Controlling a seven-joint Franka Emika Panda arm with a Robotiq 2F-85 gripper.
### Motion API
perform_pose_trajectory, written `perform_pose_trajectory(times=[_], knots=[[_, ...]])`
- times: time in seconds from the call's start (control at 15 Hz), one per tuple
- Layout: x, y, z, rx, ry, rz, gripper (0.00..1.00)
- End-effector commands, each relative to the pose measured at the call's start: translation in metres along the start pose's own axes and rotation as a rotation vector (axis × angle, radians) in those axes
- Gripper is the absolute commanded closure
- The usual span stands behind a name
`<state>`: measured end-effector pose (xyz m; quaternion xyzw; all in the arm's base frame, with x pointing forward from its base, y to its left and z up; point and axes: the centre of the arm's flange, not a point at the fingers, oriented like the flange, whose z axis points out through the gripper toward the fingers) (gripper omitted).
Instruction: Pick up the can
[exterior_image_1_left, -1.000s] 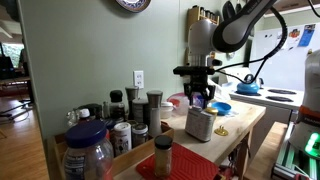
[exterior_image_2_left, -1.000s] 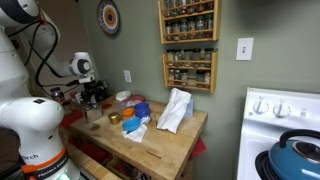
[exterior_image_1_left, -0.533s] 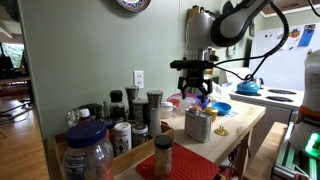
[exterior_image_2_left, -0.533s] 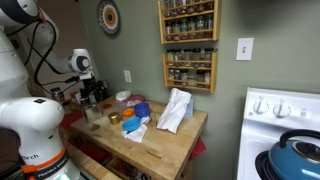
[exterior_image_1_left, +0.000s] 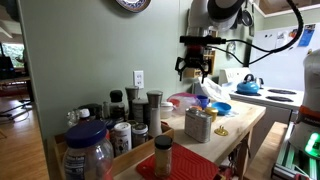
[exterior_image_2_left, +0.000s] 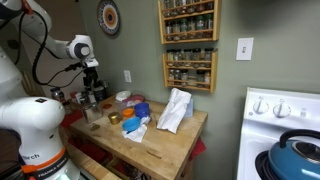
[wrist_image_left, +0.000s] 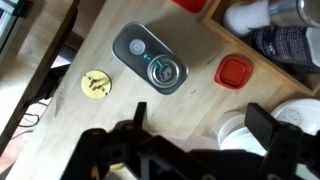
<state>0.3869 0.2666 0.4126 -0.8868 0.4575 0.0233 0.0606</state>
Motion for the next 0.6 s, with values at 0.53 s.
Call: perform_pose_trajectory(times=[0.53], knots=[[0.018, 0.016, -0.037, -0.11, -0.103, -0.423, 0.0]])
